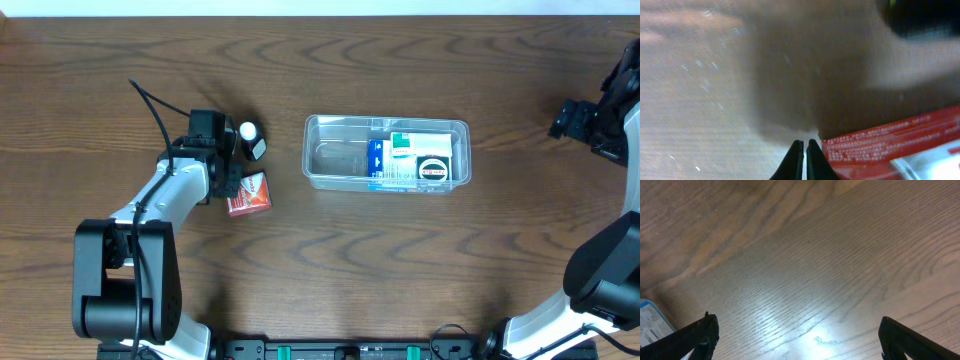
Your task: Pack container
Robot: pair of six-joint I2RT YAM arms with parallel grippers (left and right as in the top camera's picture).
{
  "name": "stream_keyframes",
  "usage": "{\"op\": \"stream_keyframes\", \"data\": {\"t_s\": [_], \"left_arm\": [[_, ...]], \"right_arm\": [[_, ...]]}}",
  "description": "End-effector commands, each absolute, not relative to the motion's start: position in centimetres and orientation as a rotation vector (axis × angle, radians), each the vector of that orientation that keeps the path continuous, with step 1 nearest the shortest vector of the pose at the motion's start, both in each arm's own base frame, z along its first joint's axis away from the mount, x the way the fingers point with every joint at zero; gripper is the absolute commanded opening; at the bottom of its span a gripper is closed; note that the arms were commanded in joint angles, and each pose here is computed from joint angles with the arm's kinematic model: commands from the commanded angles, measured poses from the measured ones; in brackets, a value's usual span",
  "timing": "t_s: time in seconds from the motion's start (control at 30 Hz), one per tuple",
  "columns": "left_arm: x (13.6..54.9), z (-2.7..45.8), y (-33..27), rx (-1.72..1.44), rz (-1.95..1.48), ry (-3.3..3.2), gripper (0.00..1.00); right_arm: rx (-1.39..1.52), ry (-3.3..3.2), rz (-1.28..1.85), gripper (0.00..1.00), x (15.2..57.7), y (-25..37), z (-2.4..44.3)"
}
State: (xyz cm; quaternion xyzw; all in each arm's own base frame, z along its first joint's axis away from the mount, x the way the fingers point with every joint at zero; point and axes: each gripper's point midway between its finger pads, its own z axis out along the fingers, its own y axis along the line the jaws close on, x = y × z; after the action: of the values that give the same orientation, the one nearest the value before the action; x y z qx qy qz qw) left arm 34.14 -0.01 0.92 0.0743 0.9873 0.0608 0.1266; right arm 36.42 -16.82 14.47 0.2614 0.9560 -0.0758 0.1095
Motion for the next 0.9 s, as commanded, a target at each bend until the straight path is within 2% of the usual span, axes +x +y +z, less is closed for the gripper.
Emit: {"op": "stream_keyframes", "data": {"t_s": [0.0, 0.37, 0.67, 0.87], "left_arm": [[33.7, 0.9, -0.3, 0.209, 0.136, 2.902, 0.06], [32.4, 0.6, -0.3, -0.026, 0.106, 2.960, 0.06], [30.9, 0.4, -2.7, -0.028, -0.102, 3.025, 0.06], [29.3, 0.3, -2.8, -0.146, -0.115, 3.090, 0.06]], "right_arm": [[0.758, 2.796, -0.236, 0.99, 36.6, -17.4, 15.1], [0.759, 2.796, -0.236, 0.99, 36.6, -17.4, 15.1], [0.758, 2.796, -0.236, 0.99, 36.6, -17.4, 15.1], [0.758, 2.796, -0.236, 0.99, 36.6, -17.4, 15.1]]}}
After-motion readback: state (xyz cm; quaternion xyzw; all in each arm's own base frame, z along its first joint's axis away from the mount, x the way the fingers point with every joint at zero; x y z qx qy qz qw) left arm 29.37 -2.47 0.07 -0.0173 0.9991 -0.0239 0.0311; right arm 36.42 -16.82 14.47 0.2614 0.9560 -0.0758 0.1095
